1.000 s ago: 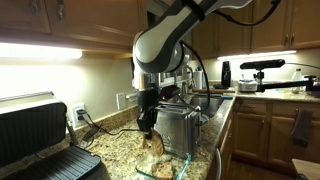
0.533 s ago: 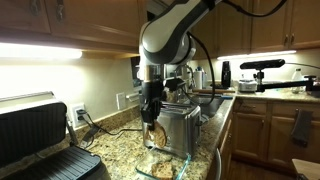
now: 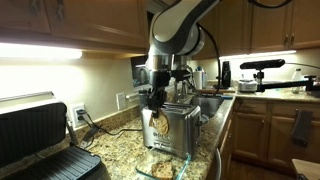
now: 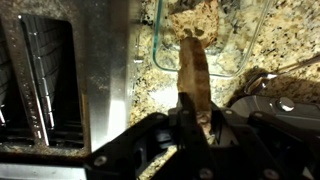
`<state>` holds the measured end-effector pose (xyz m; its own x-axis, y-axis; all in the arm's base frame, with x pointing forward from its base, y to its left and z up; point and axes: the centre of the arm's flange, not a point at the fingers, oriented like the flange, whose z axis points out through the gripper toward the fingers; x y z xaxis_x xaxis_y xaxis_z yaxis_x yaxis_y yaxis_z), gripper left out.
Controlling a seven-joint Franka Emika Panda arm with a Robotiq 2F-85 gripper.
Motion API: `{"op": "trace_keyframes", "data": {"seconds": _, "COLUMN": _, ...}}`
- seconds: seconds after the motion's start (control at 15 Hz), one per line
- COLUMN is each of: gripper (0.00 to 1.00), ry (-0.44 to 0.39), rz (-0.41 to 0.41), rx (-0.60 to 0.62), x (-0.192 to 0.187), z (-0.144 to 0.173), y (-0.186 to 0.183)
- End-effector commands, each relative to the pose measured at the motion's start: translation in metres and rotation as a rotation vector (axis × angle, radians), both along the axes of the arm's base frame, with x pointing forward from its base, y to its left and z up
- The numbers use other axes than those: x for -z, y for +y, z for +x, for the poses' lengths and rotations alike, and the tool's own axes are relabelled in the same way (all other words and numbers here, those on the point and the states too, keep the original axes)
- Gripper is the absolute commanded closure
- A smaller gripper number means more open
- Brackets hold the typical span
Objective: Put a slice of bread in the toaster
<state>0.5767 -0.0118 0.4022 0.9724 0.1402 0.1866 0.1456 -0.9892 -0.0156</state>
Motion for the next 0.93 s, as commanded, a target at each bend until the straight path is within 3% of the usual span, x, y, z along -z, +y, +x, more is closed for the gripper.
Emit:
{"op": "trace_keyframes", "data": {"seconds": 0.0, "gripper": 0.92, "ry": -0.055, "rz": -0.010, "rx": 0.056, "x": -0.014, "z": -0.017, "y": -0.015}}
{"op": "trace_keyframes", "data": {"seconds": 0.87, "gripper": 0.92, "ry": -0.125, "rz": -0.019, "rx": 0.158, "x": -0.036, "z": -0.017, "y": -0.052}}
